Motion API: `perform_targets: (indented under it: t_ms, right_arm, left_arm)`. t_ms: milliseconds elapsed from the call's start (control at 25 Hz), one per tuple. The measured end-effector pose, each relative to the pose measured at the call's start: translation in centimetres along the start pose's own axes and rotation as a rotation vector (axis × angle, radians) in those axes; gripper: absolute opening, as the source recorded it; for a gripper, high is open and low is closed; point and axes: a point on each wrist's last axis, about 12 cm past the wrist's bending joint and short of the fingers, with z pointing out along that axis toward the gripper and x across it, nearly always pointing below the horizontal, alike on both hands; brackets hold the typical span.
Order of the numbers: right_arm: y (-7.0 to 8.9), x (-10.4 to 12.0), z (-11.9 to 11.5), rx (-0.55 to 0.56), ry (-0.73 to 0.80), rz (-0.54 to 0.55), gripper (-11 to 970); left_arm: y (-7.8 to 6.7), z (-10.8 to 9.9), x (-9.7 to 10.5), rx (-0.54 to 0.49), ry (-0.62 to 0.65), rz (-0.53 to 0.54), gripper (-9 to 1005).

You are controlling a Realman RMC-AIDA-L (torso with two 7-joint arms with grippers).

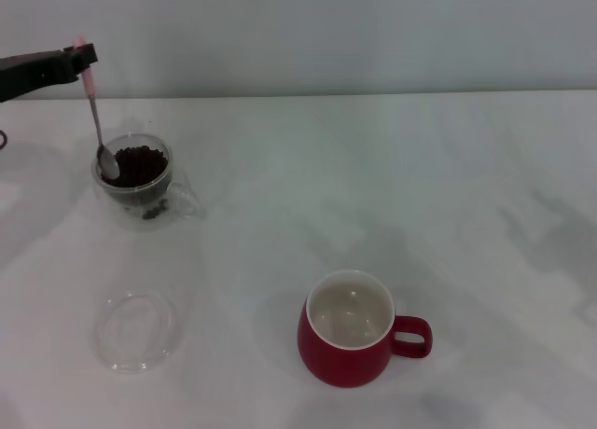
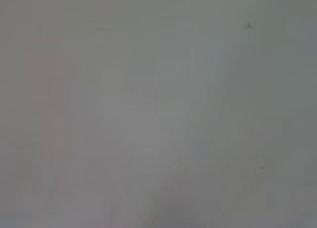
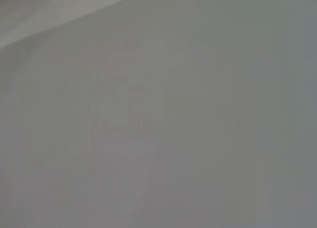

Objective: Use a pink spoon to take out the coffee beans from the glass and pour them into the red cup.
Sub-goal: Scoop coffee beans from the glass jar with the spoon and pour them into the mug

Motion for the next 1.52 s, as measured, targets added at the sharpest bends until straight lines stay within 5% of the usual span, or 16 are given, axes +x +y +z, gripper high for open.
perform_targets:
  t_ms: [560, 1520]
  right_arm:
    - [-0.5, 0.8, 1.3, -0.007, 0.034, 0.002, 545]
    - [-0.7, 0.8, 1.2, -0.006, 0.043, -0.003, 544]
  left_arm:
    - [-0.9, 0.7, 2.5, -0.033, -0.029, -0.087, 133]
    - [0.8, -2.9, 9.1, -0.064, -0.112, -0.590, 132]
